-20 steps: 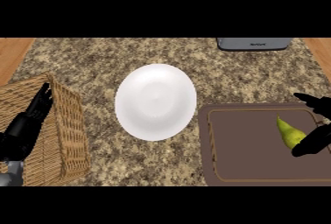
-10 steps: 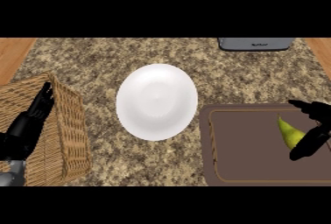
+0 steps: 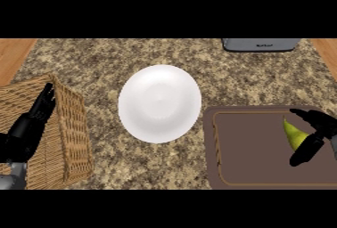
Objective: Pick the pear from the tray and place it in the plate
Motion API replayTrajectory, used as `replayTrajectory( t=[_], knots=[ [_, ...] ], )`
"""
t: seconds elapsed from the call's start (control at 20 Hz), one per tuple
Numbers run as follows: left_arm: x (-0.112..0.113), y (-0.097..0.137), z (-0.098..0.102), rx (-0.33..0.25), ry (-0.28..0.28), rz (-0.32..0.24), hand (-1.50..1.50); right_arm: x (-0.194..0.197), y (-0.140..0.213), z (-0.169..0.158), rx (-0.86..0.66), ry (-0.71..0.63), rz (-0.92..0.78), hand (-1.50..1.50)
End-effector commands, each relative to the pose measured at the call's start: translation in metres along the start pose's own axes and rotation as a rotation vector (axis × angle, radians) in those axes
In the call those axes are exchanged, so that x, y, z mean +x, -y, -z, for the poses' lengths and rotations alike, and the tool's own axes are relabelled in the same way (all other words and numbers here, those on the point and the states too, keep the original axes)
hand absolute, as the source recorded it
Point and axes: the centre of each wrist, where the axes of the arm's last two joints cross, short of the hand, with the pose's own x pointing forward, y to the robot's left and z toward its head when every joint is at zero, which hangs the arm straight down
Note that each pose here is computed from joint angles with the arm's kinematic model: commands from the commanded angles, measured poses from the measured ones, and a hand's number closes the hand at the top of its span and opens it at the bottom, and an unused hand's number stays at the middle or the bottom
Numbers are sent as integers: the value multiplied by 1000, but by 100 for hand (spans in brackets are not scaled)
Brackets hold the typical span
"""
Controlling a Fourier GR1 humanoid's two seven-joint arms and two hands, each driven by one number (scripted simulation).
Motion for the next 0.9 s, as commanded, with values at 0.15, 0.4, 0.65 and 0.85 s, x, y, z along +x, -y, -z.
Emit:
replayTrajectory(
  t=[0.15,0.4,0.65,0.85],
  knots=[
    [-17,41,-18,-25,-70,-102,0,-9,-21,16,94,75,-23,150],
    [-34,39,-21,-12,-76,-100,0,0,-24,26,69,118,-5,150],
    [-34,38,-7,-8,-87,-98,0,1,-17,19,3,182,-43,150],
    [-29,19,-16,26,-98,-77,0,12,-57,-3,-248,173,28,150]
  ],
)
